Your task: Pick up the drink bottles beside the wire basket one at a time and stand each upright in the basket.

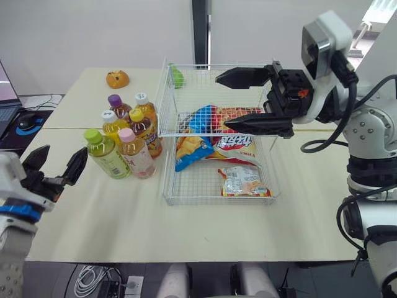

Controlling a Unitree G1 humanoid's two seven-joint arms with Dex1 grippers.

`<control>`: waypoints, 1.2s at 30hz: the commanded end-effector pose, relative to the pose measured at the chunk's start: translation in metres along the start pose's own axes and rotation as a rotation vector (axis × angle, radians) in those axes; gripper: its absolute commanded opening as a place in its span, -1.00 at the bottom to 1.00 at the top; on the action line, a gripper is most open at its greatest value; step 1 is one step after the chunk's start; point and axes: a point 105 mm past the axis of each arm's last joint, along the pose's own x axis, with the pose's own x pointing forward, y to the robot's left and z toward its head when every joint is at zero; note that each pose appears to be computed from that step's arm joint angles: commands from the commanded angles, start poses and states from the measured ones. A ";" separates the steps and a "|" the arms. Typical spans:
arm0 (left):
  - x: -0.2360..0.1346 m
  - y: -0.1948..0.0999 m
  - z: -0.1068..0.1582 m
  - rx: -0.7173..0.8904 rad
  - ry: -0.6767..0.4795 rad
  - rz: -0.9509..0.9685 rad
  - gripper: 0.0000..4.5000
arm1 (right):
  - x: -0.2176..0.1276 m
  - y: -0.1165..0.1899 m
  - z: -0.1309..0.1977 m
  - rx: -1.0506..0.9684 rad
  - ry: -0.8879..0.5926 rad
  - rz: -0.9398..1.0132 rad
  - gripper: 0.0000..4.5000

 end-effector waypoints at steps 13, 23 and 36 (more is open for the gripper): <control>0.045 0.003 -0.007 0.059 0.059 -0.070 0.99 | -0.010 0.003 0.024 -0.094 0.014 -0.067 1.00; 0.060 -0.002 -0.009 0.063 0.050 -0.116 0.99 | -0.011 0.008 0.027 -0.097 0.024 -0.090 1.00; 0.069 -0.004 -0.016 0.048 0.058 -0.136 0.04 | -0.010 0.009 0.028 -0.096 0.031 -0.114 1.00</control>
